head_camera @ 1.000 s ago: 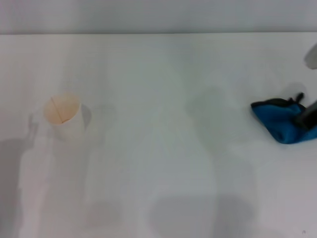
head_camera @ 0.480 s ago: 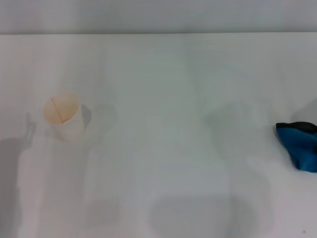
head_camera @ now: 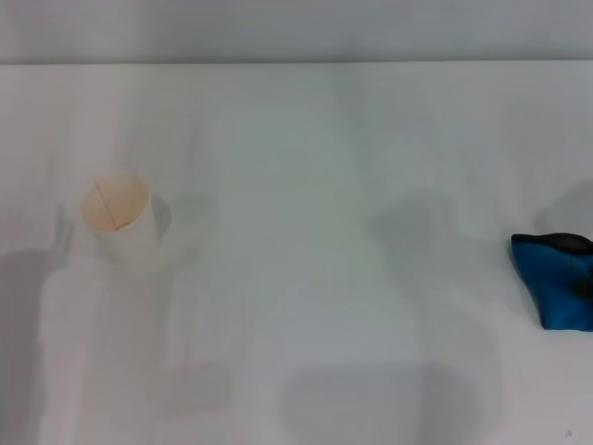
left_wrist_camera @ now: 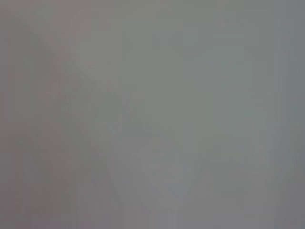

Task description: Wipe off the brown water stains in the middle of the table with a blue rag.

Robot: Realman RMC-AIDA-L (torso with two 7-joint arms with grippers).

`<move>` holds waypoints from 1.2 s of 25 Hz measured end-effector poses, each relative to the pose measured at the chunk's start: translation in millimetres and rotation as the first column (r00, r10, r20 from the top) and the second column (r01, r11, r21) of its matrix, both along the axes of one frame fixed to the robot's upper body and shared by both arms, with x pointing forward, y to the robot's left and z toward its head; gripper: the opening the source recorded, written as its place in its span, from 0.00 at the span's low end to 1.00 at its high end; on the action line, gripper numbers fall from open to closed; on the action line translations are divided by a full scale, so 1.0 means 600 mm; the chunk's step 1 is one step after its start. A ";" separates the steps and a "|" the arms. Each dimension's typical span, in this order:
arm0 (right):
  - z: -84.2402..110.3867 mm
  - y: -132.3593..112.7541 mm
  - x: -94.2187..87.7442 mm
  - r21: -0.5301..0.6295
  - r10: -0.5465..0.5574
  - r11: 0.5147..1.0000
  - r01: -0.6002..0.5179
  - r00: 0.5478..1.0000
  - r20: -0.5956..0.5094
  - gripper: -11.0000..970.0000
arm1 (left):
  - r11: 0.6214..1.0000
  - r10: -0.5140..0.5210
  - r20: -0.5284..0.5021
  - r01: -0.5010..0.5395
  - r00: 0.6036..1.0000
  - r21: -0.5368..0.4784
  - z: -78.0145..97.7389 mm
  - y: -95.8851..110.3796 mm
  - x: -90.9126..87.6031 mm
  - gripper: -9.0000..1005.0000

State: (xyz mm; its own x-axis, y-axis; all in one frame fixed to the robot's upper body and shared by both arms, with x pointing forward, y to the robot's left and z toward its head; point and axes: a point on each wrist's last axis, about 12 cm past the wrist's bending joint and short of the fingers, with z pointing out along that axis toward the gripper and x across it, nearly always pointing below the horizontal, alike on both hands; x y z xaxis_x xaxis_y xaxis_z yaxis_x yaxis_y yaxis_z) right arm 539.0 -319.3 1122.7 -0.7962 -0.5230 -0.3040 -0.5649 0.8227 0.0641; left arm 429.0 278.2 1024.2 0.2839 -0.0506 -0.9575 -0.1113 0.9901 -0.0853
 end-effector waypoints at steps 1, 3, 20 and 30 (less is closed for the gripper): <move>0.004 0.001 0.001 0.004 0.003 1.000 -0.003 1.000 0.009 0.24 | 1.000 0.003 -0.001 -0.003 1.000 -0.001 0.000 0.001 -0.001 0.87; 0.011 0.002 0.001 0.008 0.006 1.000 -0.006 1.000 0.026 0.36 | 1.000 0.006 -0.002 -0.006 1.000 -0.001 -0.001 0.002 -0.002 0.87; 0.051 -0.042 0.019 0.750 -0.306 0.661 0.018 0.919 0.247 0.80 | 1.000 0.010 -0.001 -0.010 1.000 0.004 -0.001 0.004 -0.003 0.87; -0.018 -0.089 -0.020 0.880 -0.701 0.414 -0.233 0.535 0.471 0.80 | 1.000 0.010 -0.006 -0.010 1.000 0.008 -0.002 0.005 -0.003 0.87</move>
